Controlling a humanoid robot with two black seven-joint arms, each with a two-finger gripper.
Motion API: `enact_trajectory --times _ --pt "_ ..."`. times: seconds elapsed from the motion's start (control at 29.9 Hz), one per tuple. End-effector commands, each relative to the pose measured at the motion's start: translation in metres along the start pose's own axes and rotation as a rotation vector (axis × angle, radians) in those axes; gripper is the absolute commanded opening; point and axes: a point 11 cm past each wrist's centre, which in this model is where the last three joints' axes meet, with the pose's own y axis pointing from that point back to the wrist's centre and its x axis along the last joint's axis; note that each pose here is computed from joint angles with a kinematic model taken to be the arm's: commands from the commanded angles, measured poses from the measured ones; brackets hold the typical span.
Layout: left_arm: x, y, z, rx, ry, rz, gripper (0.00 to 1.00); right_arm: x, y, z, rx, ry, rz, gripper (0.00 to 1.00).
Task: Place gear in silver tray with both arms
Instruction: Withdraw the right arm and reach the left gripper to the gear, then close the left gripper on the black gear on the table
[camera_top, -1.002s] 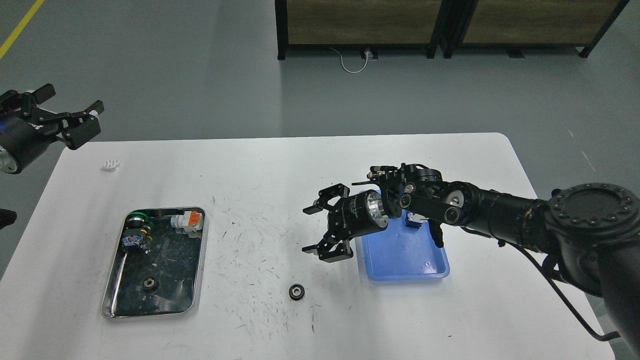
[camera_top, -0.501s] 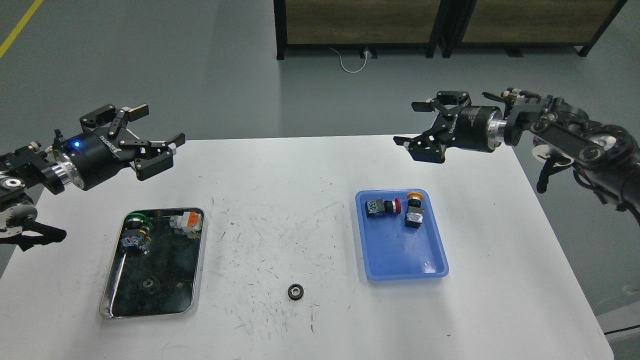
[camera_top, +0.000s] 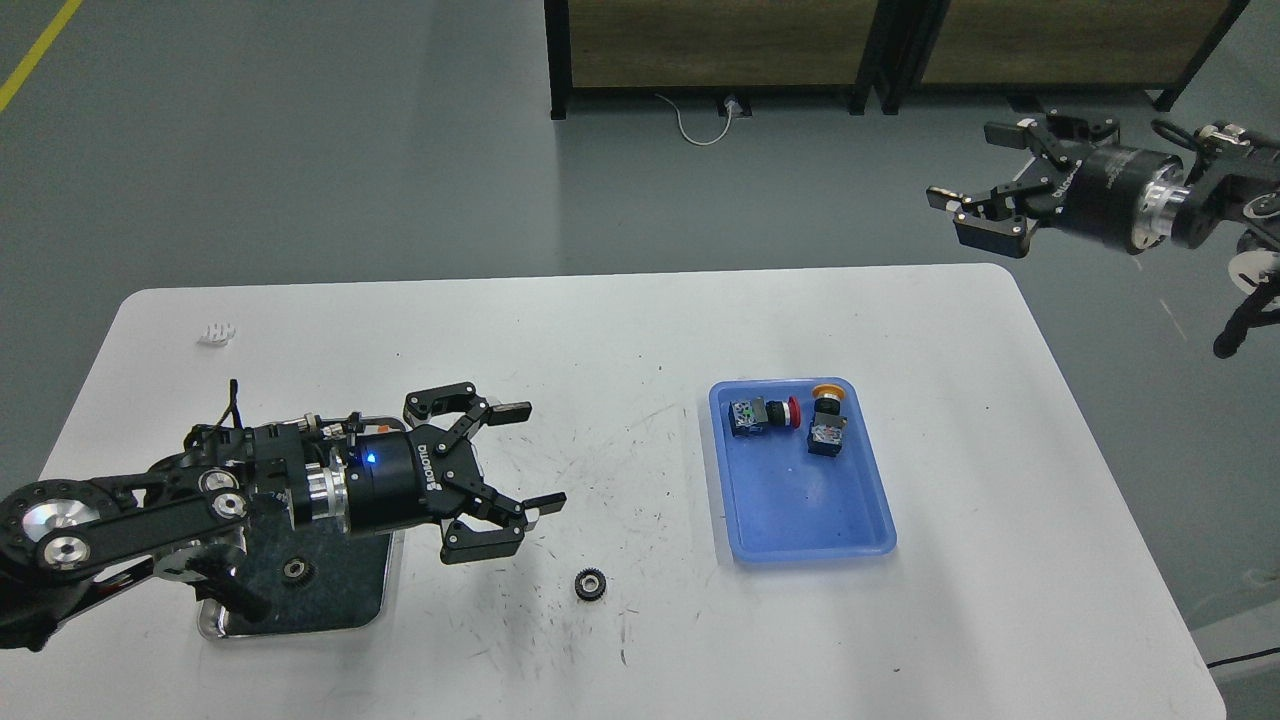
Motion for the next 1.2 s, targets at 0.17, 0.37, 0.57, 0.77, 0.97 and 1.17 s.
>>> enact_trajectory --times 0.17,0.37,0.57,0.77,0.97,1.17 --pt "-0.05 -0.048 -0.031 0.026 -0.017 -0.041 0.97 0.008 0.004 0.004 -0.015 0.003 0.03 0.91" --pt "-0.055 -0.06 -0.057 0.079 -0.028 0.027 0.98 0.009 0.004 0.004 -0.019 0.004 0.037 0.91" --pt "-0.069 -0.07 -0.075 0.093 -0.001 0.052 0.98 0.01 0.005 0.006 -0.024 0.006 0.039 0.92" --pt "-0.067 -0.07 -0.088 0.113 0.003 0.078 0.98 0.008 0.004 0.007 -0.027 0.005 0.037 0.92" --pt "-0.067 -0.07 -0.104 0.121 0.017 0.106 0.98 0.009 0.003 0.008 -0.031 0.009 0.042 0.92" --pt "-0.074 -0.071 -0.107 0.12 0.029 0.102 0.98 0.009 0.003 0.01 -0.038 0.012 0.042 0.92"
